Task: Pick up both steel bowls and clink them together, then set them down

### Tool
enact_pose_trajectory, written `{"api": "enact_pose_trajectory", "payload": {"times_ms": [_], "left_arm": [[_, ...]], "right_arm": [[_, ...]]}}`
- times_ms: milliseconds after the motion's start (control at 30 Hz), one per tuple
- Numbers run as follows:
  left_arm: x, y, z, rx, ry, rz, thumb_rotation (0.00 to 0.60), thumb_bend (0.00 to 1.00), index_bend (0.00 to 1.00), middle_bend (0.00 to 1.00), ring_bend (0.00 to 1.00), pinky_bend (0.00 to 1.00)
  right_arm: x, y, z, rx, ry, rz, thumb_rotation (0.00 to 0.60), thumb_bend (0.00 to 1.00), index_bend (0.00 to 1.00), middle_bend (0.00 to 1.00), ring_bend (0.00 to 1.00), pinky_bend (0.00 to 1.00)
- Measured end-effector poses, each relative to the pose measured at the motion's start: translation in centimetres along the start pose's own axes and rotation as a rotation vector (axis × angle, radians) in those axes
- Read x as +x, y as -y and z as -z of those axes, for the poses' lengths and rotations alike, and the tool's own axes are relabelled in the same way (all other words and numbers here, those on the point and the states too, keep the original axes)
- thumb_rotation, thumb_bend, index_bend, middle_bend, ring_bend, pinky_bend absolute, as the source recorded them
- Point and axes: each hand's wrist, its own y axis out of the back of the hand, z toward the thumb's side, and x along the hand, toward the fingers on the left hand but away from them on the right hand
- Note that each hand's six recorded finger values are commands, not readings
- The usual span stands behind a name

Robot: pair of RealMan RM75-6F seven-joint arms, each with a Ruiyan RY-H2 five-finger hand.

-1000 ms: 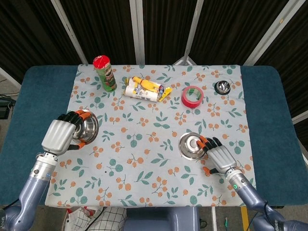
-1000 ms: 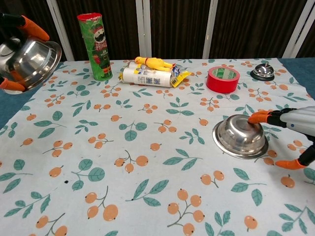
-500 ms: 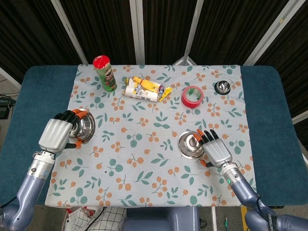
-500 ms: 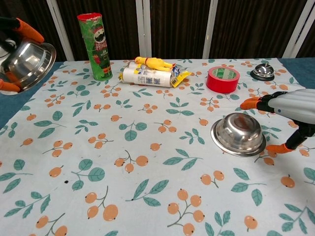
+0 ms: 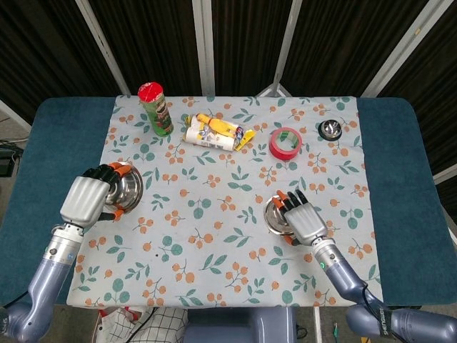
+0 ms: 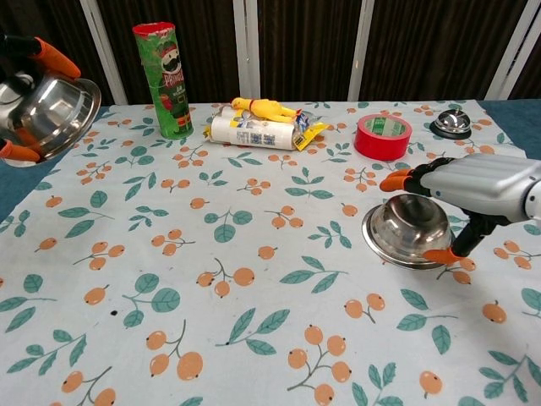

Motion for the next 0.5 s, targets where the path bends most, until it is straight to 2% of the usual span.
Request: {"api": "enact_pose_trajectory", "payload": {"times_ms": [367, 500], "left_arm": [[-0.2, 0.0, 1.3, 0.004, -0.023, 0.006, 0.600, 0.42, 0.64, 0.75, 0.59, 0.80], [-0.3, 0.0, 1.6, 0.005, -0.028, 0.005, 0.600, 0.42, 0.64, 0.75, 0.59, 0.80]], "right_arm": [[-1.9, 1.7, -0.3, 0.069, 0.026, -0.062, 0.469, 0.34, 0.00, 0.00, 0.00, 0.00], [-2.3, 2.1, -0.2, 0.081, 0.036, -0.078, 0.468, 0.34, 0.00, 0.00, 0.00, 0.03]]}}
